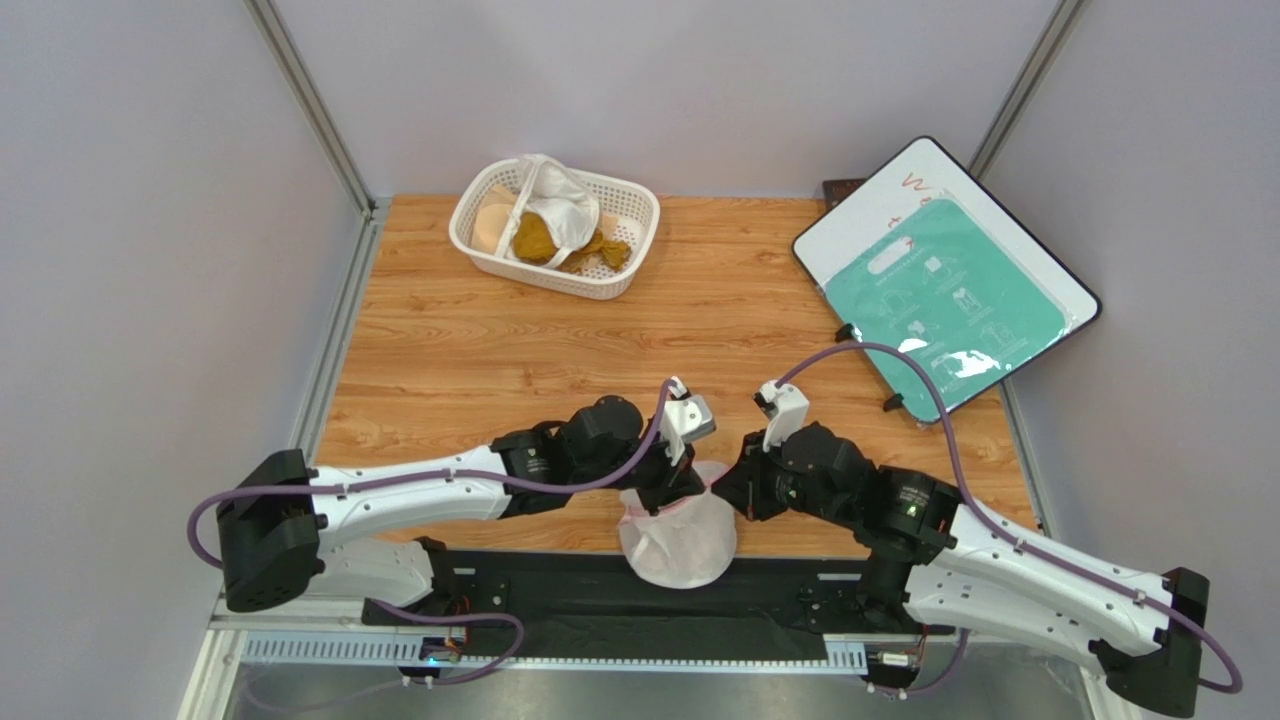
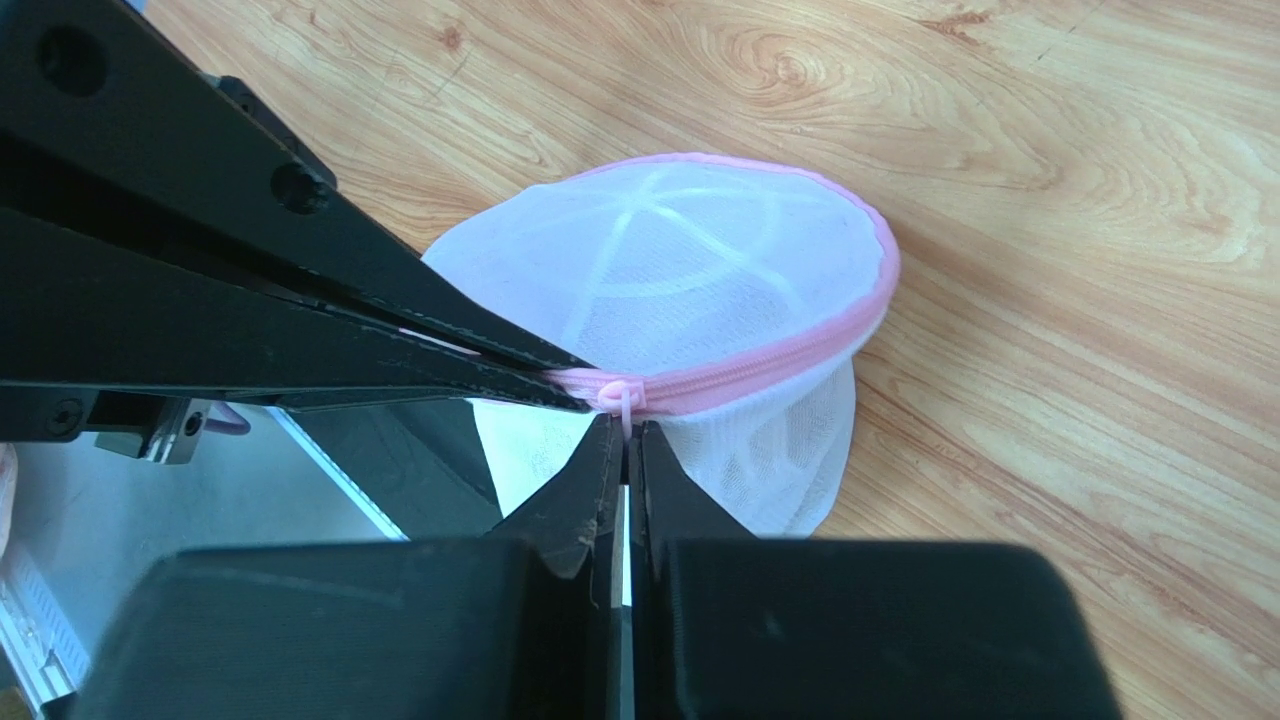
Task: Unzip the laundry bag and remove the bra
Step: Unzip the laundry bag at the center of the board.
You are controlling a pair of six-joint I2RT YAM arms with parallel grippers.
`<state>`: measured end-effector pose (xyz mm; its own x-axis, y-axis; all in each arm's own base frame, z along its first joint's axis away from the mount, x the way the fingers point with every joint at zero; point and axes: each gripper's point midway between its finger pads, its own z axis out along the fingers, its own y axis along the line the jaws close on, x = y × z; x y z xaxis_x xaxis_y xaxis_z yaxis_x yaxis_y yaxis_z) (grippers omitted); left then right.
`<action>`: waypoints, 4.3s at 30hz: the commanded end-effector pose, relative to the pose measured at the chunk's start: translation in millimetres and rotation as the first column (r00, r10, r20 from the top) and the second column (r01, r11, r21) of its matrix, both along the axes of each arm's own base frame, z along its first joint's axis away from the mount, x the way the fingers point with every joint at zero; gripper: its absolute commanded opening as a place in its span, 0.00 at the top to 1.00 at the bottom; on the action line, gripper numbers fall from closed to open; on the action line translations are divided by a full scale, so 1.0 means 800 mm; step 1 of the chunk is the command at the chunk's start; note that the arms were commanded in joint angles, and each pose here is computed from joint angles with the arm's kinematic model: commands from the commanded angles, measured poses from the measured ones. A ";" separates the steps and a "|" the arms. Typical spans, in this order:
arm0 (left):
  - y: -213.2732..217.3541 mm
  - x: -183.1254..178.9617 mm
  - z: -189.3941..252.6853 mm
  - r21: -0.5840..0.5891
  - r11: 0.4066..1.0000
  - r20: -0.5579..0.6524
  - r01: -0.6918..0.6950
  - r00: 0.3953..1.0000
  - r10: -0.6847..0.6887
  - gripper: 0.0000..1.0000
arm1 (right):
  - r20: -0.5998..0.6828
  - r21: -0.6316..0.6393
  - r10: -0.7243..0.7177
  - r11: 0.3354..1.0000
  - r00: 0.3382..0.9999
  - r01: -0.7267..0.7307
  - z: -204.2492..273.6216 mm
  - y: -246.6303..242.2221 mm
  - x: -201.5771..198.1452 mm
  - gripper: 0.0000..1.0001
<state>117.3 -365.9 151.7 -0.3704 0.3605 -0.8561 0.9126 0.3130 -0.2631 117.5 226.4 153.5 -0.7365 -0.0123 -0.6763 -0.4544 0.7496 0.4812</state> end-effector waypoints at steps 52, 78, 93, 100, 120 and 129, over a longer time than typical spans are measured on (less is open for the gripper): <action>-0.001 0.010 0.054 -0.044 0.999 0.081 -0.027 0.996 0.031 0.17 | -0.007 0.071 -0.030 0.997 1.000 0.030 0.012 0.011 0.012 1.00; -0.014 0.009 -0.003 0.046 0.998 0.025 -0.033 0.999 0.032 0.96 | -0.006 0.068 -0.032 0.997 0.999 0.033 0.016 0.006 0.010 1.00; 0.025 -0.002 -0.022 0.064 0.997 0.040 -0.051 0.998 0.049 1.00 | 0.004 -0.012 -0.123 0.992 0.992 0.123 -0.008 -0.021 0.021 1.00; 0.059 -0.016 -0.030 0.039 0.997 0.023 -0.073 0.997 0.072 1.00 | 0.004 -0.015 -0.132 0.991 0.991 0.132 -0.007 -0.023 0.024 1.00; 0.033 -0.012 0.040 -0.085 0.995 0.047 -0.048 0.998 0.052 0.11 | -0.027 0.027 -0.042 0.999 0.999 0.043 -0.003 0.006 0.016 1.00; -0.013 -0.007 0.032 -0.071 0.997 0.017 -0.021 1.000 0.023 0.11 | -0.031 0.033 -0.035 0.999 0.999 0.036 -0.003 0.005 0.013 1.00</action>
<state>114.3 -356.3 160.0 -0.3698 0.3327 -0.8675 0.9014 0.3547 -0.2482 125.0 223.4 138.2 -0.7788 0.0169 -0.6270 -0.3831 0.7786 0.4969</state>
